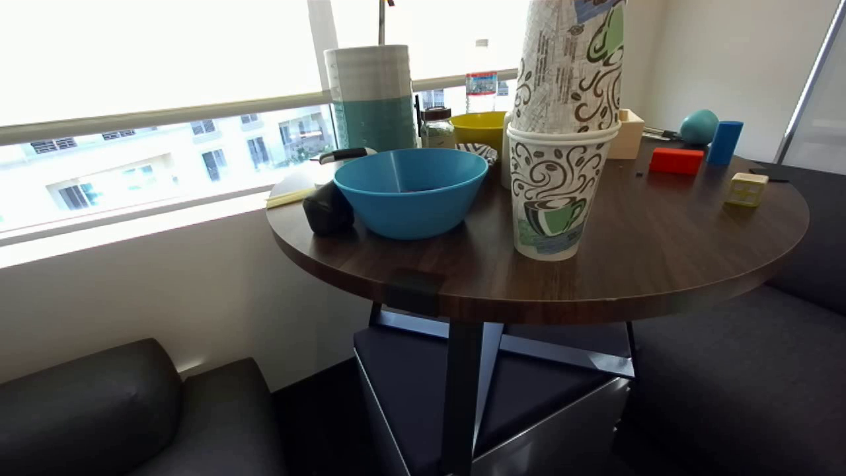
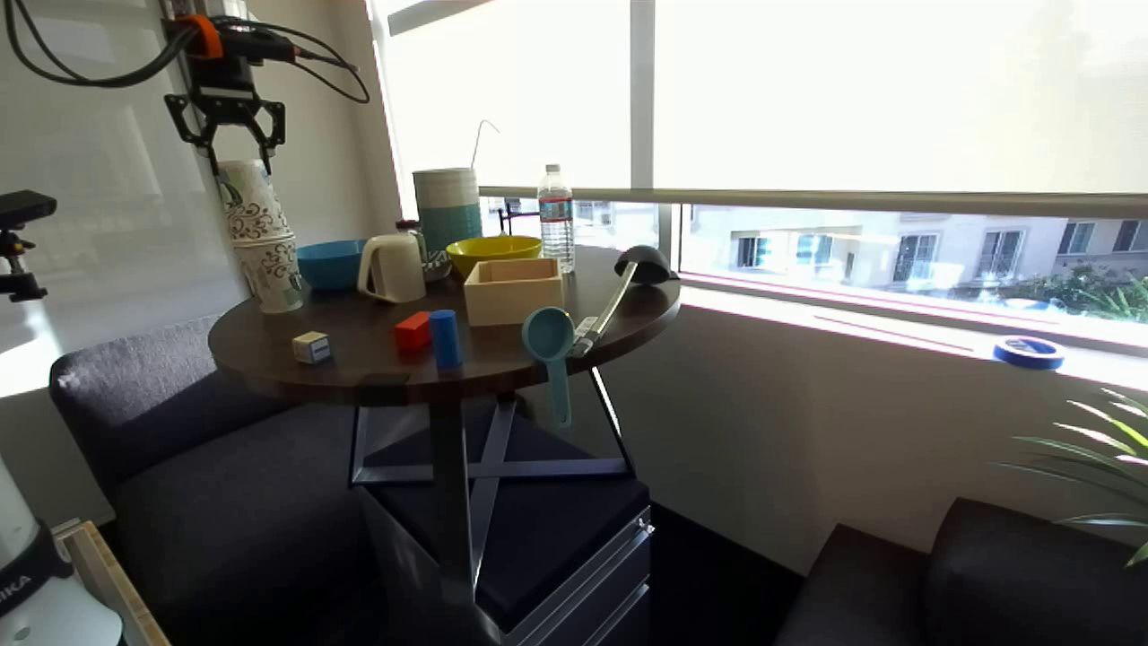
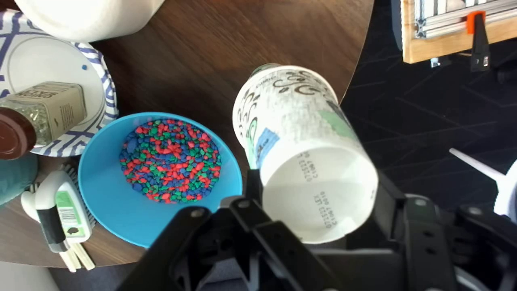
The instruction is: Cover the cup using the other cup
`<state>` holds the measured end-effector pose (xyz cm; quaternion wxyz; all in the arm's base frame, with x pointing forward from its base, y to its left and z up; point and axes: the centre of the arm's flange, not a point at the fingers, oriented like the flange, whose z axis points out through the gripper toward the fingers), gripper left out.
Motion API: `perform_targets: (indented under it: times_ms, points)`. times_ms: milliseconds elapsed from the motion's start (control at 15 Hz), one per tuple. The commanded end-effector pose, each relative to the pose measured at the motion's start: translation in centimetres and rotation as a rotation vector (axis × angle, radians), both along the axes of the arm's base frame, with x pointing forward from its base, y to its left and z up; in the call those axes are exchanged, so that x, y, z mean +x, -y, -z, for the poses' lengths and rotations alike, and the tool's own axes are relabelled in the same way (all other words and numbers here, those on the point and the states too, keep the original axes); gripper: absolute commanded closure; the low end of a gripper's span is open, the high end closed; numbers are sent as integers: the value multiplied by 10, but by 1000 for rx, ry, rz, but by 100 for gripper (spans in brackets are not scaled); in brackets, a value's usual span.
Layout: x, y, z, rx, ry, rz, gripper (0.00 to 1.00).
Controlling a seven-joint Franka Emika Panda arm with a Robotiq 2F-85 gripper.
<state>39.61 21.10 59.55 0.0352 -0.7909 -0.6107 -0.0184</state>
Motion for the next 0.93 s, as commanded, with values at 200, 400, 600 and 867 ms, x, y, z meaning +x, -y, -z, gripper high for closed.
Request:
perform_targets:
  times_ms: [200, 400, 600, 867]
  points:
    - [3, -1, 0, 23, -14, -8, 60]
    - [3, -1, 1, 24, -15, -9, 60]
    - [3, -2, 2, 23, -16, -11, 60]
    - [3, -2, 2, 23, -18, -11, 60]
